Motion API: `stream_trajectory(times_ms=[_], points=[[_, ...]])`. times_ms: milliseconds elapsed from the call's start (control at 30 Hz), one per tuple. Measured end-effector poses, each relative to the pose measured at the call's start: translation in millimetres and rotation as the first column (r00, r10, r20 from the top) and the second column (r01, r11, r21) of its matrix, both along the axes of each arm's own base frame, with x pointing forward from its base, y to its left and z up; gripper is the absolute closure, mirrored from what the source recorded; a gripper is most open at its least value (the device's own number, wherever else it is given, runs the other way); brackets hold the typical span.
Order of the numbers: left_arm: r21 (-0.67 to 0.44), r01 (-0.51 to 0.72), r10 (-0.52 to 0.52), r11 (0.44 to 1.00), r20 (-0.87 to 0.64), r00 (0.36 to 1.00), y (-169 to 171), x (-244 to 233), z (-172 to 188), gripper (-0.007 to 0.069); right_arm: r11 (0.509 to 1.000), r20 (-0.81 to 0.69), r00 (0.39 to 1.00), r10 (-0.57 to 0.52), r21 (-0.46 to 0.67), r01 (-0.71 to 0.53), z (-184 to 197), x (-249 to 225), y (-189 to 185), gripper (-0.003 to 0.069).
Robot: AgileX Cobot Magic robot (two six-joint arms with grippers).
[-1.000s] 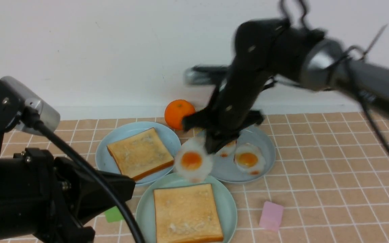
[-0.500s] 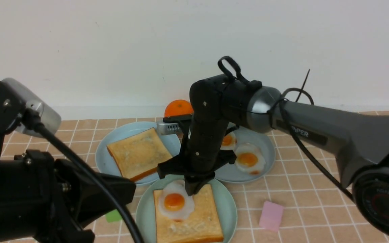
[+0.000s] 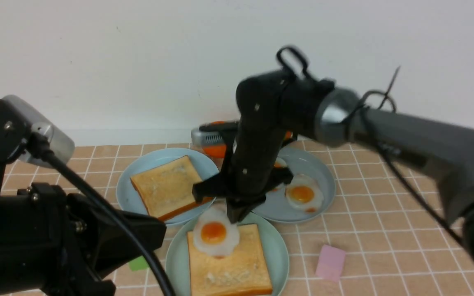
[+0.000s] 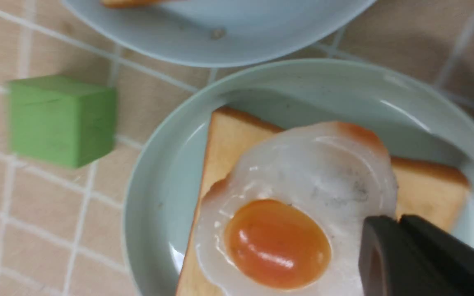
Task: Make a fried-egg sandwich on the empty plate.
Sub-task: Use the right arm to place the fried egg on the slice of bread in the middle
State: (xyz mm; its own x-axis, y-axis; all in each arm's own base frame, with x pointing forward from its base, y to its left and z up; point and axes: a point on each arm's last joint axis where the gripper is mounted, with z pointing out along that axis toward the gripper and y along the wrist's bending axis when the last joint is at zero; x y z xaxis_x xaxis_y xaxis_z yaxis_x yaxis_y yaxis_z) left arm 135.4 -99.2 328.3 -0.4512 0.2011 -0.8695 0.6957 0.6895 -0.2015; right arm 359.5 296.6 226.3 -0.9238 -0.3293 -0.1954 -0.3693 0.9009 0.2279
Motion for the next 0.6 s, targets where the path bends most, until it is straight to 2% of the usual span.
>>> stream_trajectory(times_ms=[100, 233, 400, 600], points=[[0.000, -0.001, 0.001, 1.000, 0.001, 1.000, 0.0, 0.1, 0.0, 0.0550, 1.000, 0.004, 1.000, 0.009, -0.006, -0.009, 11.7, -4.0, -3.6, 0.0635], [0.000, -0.001, 0.001, 1.000, 0.001, 1.000, 0.0, 0.1, 0.0, 0.0550, 1.000, -0.015, 1.000, 0.013, -0.020, -0.014, 9.3, -5.7, -4.8, 0.0635], [-0.002, -0.006, 0.006, 1.000, 0.005, 1.000, 0.2, 0.6, 0.4, 0.0549, 1.000, -0.046, 0.999, 0.000, -0.029, -0.001, -13.9, -8.8, -6.2, 0.0635], [-0.004, -0.013, 0.013, 1.000, 0.011, 1.000, 0.4, 1.4, 0.7, 0.0541, 1.000, -0.043, 0.999, -0.024, -0.011, 0.023, -32.2, -10.7, -6.8, 0.0594]])
